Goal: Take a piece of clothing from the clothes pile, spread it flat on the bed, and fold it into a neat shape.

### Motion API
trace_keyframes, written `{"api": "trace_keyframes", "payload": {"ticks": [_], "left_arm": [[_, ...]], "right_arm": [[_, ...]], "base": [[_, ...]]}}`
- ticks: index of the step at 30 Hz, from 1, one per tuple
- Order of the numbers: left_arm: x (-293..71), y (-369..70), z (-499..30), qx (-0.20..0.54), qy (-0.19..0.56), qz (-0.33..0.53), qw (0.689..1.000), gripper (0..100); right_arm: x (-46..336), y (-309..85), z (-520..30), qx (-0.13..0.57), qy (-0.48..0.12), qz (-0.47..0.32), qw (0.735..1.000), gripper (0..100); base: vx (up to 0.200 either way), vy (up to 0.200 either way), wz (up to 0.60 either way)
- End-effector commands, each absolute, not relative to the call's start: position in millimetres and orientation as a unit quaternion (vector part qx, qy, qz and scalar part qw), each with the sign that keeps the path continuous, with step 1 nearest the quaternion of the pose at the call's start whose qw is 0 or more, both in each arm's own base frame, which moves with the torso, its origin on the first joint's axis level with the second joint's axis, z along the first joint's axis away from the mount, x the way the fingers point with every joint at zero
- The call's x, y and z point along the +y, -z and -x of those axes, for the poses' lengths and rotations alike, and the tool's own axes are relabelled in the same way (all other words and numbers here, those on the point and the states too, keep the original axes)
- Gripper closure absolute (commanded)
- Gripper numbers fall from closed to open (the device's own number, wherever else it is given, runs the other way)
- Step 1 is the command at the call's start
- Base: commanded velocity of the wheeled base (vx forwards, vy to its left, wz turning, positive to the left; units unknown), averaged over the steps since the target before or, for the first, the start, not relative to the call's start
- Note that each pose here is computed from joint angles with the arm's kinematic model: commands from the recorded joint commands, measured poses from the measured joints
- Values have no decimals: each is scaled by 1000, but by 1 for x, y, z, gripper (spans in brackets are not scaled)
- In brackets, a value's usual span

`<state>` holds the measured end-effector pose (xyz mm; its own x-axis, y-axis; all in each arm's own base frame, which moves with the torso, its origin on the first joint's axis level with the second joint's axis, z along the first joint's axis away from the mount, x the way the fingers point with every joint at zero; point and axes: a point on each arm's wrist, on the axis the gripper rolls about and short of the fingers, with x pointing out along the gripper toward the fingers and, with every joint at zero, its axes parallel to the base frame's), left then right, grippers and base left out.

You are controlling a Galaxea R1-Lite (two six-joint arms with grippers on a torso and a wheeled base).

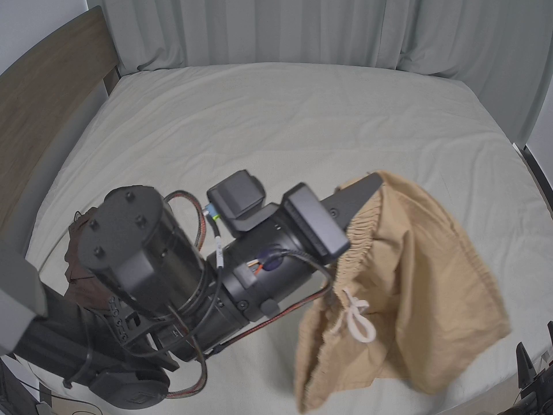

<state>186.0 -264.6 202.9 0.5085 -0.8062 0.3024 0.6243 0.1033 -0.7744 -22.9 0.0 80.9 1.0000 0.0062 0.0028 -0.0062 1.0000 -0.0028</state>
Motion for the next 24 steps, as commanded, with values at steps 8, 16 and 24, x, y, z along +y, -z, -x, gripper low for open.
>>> {"api": "trace_keyframes", "payload": {"ticks": [8, 16, 24], "left_arm": [[-190, -122, -223, 124, 371, 372, 841, 100], [-148, -124, -221, 125, 346, 367, 854, 100], [-112, -118, -215, 132, 340, 325, 873, 100]], "right_arm": [[0, -75, 23, 0, -4, 2, 1000, 0], [0, -75, 23, 0, -3, 2, 1000, 0], [0, -76, 23, -1, -3, 2, 1000, 0]], "base": [[0, 0, 0], [0, 0, 0], [0, 0, 0]]}}
